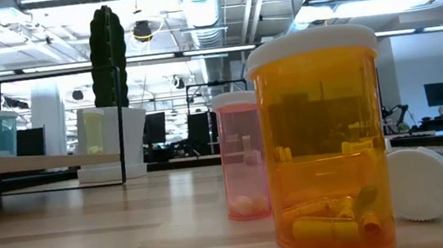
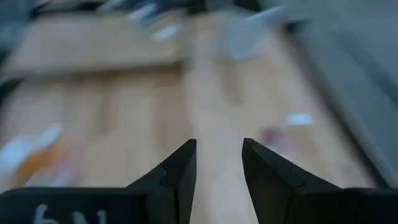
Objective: Pick and place medicine bottles onto shelf by color
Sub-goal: Put the top pink pill bottle on the shelf
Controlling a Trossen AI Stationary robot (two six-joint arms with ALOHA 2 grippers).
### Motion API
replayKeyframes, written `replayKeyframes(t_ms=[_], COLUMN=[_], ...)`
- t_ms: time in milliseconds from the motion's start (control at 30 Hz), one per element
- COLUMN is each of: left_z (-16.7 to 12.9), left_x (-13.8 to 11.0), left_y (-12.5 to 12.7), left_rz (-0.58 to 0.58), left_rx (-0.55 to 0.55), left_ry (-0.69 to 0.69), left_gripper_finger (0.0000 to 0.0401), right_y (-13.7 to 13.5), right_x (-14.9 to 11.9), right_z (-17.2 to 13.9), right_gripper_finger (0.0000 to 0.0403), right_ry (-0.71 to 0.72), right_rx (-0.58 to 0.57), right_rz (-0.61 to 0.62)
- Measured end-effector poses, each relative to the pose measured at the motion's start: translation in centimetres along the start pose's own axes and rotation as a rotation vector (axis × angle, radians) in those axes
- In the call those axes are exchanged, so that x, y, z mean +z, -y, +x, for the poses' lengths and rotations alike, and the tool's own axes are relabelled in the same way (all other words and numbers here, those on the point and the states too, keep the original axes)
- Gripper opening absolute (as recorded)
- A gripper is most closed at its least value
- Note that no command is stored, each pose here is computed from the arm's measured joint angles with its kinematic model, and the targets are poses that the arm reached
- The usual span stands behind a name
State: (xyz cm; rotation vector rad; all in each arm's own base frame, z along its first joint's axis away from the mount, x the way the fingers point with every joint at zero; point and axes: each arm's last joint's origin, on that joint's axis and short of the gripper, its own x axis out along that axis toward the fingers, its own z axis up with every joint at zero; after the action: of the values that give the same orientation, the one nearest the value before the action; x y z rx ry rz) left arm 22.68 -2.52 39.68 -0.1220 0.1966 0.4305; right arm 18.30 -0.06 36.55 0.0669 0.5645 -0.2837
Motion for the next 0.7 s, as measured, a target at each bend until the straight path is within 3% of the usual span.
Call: replayKeyframes(t_ms=[100,200,433,700], left_z=[0.0,0.0,0.0,-0.1], left_x=[0.3,0.4,0.6,1.5], left_y=[0.1,0.1,0.1,0.4], left_rz=[-0.02,-0.038,-0.035,-0.021], left_rx=[-0.005,-0.009,-0.019,-0.056], left_ry=[0.023,0.032,0.056,0.135], left_gripper_finger=[0.0171,0.0171,0.0171,0.0171], right_y=[1.9,3.5,4.7,4.4], right_x=[0.7,1.1,2.3,3.5], right_z=[0.2,0.6,2.4,8.1], right_gripper_finger=[0.0152,0.015,0.0146,0.0148], right_ry=[0.076,0.104,0.175,0.201], right_rx=[-0.224,-0.32,-0.349,-0.296], right_rz=[0.136,0.191,0.287,0.305])
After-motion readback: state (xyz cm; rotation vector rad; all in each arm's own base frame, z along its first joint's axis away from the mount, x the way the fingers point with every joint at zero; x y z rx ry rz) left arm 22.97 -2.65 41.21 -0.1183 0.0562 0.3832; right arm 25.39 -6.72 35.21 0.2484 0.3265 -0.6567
